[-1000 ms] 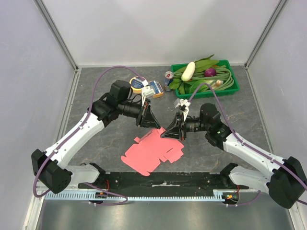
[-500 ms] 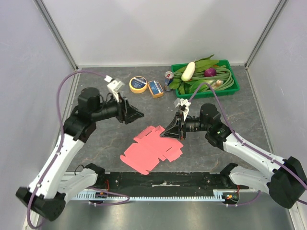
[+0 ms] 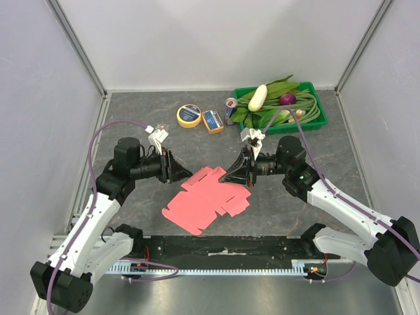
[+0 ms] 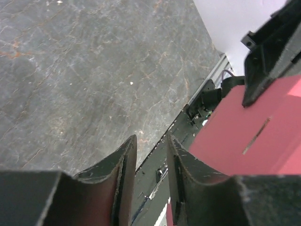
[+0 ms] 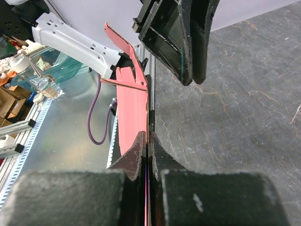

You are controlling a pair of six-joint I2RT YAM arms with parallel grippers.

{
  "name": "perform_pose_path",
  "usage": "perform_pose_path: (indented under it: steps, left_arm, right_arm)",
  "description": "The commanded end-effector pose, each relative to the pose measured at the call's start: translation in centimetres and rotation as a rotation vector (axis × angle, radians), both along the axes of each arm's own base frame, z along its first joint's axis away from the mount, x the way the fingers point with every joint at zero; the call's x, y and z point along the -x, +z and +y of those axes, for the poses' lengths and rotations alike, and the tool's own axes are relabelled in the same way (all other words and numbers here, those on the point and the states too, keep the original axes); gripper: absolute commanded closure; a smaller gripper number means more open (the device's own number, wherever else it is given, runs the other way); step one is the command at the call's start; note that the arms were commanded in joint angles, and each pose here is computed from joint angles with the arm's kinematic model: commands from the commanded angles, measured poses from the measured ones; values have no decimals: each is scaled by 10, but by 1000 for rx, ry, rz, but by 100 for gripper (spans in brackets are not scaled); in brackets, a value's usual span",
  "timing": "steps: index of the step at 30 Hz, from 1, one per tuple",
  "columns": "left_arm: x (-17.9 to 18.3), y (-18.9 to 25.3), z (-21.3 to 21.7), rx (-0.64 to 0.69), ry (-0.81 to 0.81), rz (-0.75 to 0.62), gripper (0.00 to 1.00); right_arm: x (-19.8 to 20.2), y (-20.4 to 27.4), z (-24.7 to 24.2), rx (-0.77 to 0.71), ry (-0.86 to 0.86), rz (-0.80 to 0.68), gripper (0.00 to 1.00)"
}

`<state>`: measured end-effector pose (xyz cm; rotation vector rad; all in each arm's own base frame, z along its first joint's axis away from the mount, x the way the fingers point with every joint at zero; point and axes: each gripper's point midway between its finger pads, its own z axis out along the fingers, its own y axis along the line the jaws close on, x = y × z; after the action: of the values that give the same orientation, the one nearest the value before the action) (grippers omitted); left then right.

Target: Fold the paper box

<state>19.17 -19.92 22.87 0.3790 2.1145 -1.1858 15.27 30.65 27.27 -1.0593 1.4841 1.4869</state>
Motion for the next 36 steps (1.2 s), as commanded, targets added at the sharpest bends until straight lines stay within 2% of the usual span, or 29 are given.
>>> perform_pose_path:
  steps: [1,4,8,12,25,29,36]
  left_arm:
    - [15,37,-12,119,-118,-89,63]
    - [24,40,-15,147,-172,-93,63]
    - [27,36,-14,139,-177,-89,55]
    - [30,31,-13,132,-181,-86,53]
    - [27,25,-11,94,-192,-86,58]
    - [31,27,-9,89,-186,-91,48]
    - [40,33,-16,159,-249,-80,45]
  right_arm:
    - [-3,24,-4,-40,-8,-59,100]
    - [-8,22,-6,-32,-31,-58,100]
    - [-17,16,-7,-5,-67,-49,100]
    - [-28,14,-10,1,-116,-48,100]
    - [-28,22,-17,-25,-136,-72,100]
    - [-30,21,-18,-22,-136,-64,100]
    - [-29,19,-15,-20,-107,-49,100]
